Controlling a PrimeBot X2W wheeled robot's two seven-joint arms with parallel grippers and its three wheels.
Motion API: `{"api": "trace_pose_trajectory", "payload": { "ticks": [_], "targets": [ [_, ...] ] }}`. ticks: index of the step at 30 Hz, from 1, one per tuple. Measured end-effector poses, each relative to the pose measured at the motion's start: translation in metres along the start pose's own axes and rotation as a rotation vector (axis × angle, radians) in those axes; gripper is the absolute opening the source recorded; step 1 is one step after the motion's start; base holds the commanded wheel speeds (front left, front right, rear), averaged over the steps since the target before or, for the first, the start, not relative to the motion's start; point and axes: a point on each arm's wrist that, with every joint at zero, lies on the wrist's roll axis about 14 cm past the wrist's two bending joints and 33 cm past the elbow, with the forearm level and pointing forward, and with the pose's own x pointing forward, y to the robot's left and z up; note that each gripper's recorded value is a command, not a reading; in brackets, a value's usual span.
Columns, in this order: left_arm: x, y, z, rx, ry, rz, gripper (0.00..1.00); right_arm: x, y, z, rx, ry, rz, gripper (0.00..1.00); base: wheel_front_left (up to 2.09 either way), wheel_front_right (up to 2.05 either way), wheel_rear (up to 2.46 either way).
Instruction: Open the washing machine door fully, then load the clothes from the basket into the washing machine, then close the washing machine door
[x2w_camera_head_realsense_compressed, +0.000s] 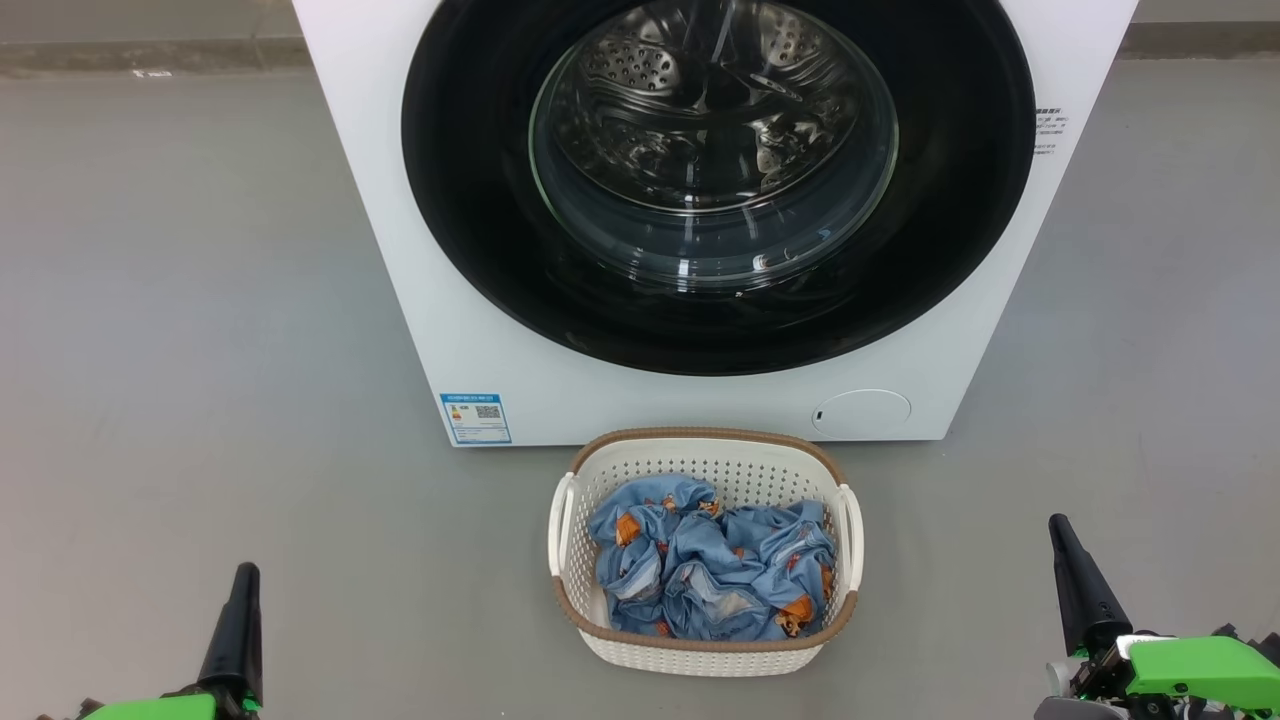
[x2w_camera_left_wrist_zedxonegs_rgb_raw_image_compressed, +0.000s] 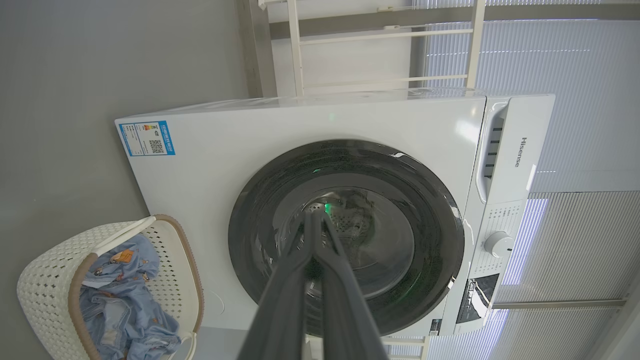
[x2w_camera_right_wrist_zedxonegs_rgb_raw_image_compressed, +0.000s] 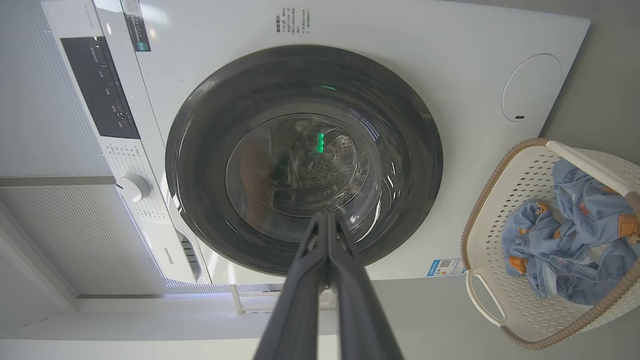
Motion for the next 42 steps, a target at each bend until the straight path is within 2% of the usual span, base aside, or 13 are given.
{"api": "trace_pose_trajectory", "payload": {
  "ticks": [9, 10, 16, 31, 42],
  "targets": [
    [0.0, 0.0, 0.0, 0.0, 0.0, 0.0, 0.0, 0.0, 0.0, 0.0, 0.001, 0.0, 0.0, 0.0, 0.0, 0.0, 0.0],
    [-0.001, 0.002, -0.001, -0.002, 0.0, 0.006, 1.0, -0.001, -0.002, 0.0, 0.003, -0.001, -0.006, 1.0, 0.0, 0.0, 0.0],
    [-0.014, 0.031, -0.007, -0.027, 0.001, 0.09, 1.0, -0.012, -0.029, -0.002, 0.02, -0.005, -0.086, 1.0, 0.0, 0.0, 0.0],
    [-0.012, 0.021, -0.004, -0.016, -0.03, 0.06, 1.0, -0.007, -0.017, -0.007, 0.021, -0.005, -0.049, 1.0, 0.0, 0.0, 0.0],
    [-0.01, 0.009, -0.006, 0.041, -0.033, 0.024, 1.0, -0.003, -0.003, -0.011, 0.008, -0.001, -0.004, 1.0, 0.0, 0.0, 0.0]
  ]
}}
